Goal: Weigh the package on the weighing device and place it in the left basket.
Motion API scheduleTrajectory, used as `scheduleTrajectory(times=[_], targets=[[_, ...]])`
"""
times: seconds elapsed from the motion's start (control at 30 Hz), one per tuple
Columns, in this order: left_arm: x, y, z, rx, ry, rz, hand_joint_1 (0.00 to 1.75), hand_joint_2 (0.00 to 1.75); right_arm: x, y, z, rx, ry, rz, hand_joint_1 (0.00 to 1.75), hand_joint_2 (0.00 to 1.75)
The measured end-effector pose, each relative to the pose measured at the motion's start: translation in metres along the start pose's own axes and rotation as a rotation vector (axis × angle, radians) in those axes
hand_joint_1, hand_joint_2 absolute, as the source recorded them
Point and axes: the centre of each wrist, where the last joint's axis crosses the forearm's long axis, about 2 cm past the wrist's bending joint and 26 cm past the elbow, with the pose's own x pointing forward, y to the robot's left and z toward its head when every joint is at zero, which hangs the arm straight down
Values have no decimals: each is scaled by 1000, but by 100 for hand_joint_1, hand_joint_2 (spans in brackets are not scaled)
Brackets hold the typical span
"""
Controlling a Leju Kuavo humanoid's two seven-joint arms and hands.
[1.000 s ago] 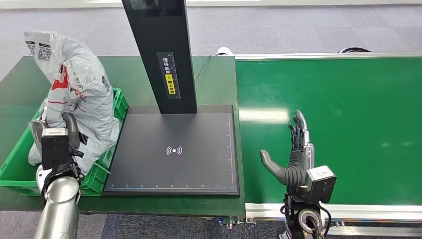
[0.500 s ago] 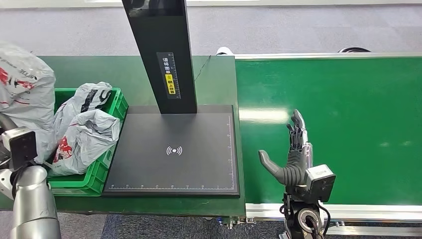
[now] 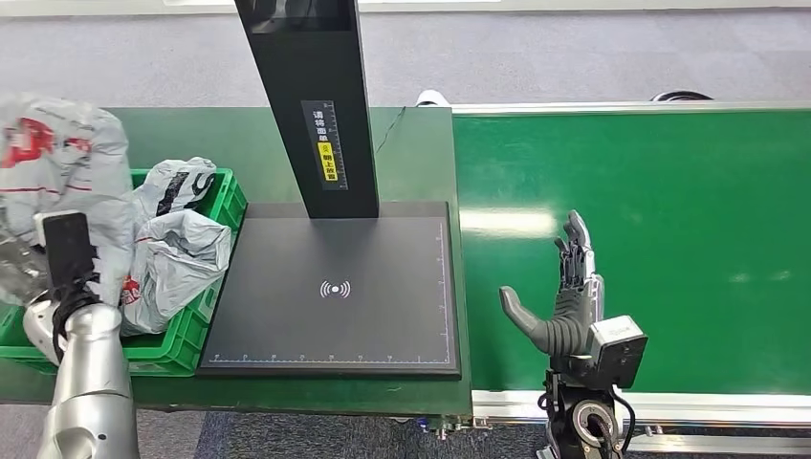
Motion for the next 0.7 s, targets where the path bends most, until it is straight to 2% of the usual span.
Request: scheduleTrajectory(times=[0.1,0.23,0.4,0.53,0.57,0.6,0.67,0.7], targets=[[-1,-17,1,-234,90,-50,175,175,0,0,-3,15,-1,1,0,175],[-5,-28,-2,-418,131,-150,175,175,0,-1,-10,30,-9,1,0,175],[-7,-33,-5,-494,157,-392,175,175,-1,0,-15,40,-3,5,0,175],[-5,-35,-7,-517,157,-494,175,175,-2,0,-15,45,8,11,0,175],[-5,-36,-7,-516,155,-510,168,175,-2,0,-15,45,9,12,0,175],[-4,-36,-7,-511,153,-523,158,175,-2,0,-15,46,9,13,0,175],[-4,-35,-7,-492,147,-537,71,175,-2,0,-14,46,10,14,0,175],[-5,-35,-6,-479,142,-540,34,175,-2,0,-14,46,11,14,0,175]])
